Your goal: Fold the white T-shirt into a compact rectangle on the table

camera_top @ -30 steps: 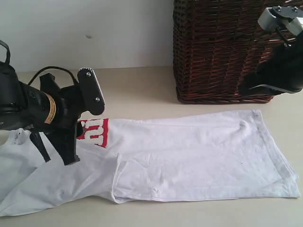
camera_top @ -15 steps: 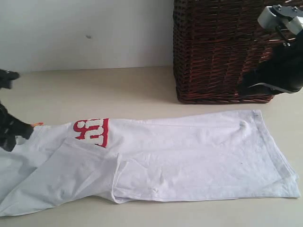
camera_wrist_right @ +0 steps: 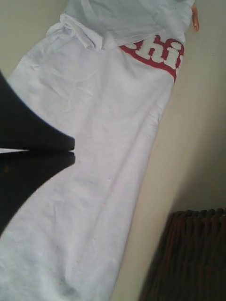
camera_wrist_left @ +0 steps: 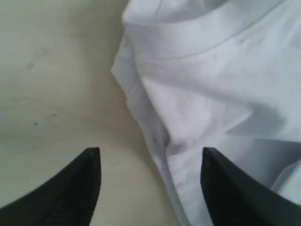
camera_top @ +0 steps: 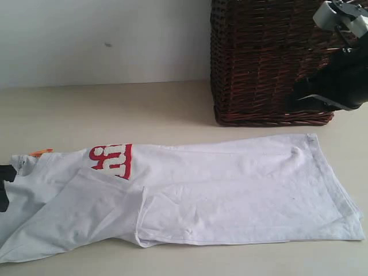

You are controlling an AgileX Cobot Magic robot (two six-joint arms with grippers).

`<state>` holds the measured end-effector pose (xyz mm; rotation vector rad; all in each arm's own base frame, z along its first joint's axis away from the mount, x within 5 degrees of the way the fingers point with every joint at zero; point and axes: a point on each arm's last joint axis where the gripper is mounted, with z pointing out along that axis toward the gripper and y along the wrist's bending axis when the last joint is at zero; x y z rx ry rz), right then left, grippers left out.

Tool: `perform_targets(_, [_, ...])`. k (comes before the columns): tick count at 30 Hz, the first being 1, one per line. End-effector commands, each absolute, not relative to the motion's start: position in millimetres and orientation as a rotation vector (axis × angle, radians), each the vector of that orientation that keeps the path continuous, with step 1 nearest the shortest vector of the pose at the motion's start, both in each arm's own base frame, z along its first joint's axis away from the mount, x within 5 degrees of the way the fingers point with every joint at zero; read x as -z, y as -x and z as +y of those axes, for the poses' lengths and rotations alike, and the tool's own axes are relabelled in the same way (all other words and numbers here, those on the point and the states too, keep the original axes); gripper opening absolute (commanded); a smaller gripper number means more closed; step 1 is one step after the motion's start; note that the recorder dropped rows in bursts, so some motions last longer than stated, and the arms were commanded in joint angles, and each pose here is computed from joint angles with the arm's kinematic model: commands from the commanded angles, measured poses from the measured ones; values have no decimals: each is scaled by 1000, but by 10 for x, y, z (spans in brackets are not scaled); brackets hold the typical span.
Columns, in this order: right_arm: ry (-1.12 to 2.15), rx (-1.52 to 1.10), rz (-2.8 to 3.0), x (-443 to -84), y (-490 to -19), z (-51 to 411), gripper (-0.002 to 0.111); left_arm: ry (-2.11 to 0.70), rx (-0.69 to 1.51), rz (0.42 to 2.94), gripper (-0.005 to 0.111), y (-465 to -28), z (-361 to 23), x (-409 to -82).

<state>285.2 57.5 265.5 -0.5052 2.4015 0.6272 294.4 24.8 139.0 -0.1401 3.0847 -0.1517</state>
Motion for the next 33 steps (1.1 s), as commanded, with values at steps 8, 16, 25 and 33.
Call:
perform_targets(8, [527,-660,2374,-2685,-2829,604,0,142,381,3122,61,-3067,150,-1150])
perform_targets(16, [529,-658,2375,-2684,-2829,604,0,144,379,3130,54,-3086,135,-1053])
perform_targets(25, [544,-671,2377,-2683,-2817,612,0,153,265,3153,0,-3083,228,-1086])
perform_targets(33, [543,-684,2369,-2691,-2818,620,0,279,-346,3068,0,-3116,678,-1675])
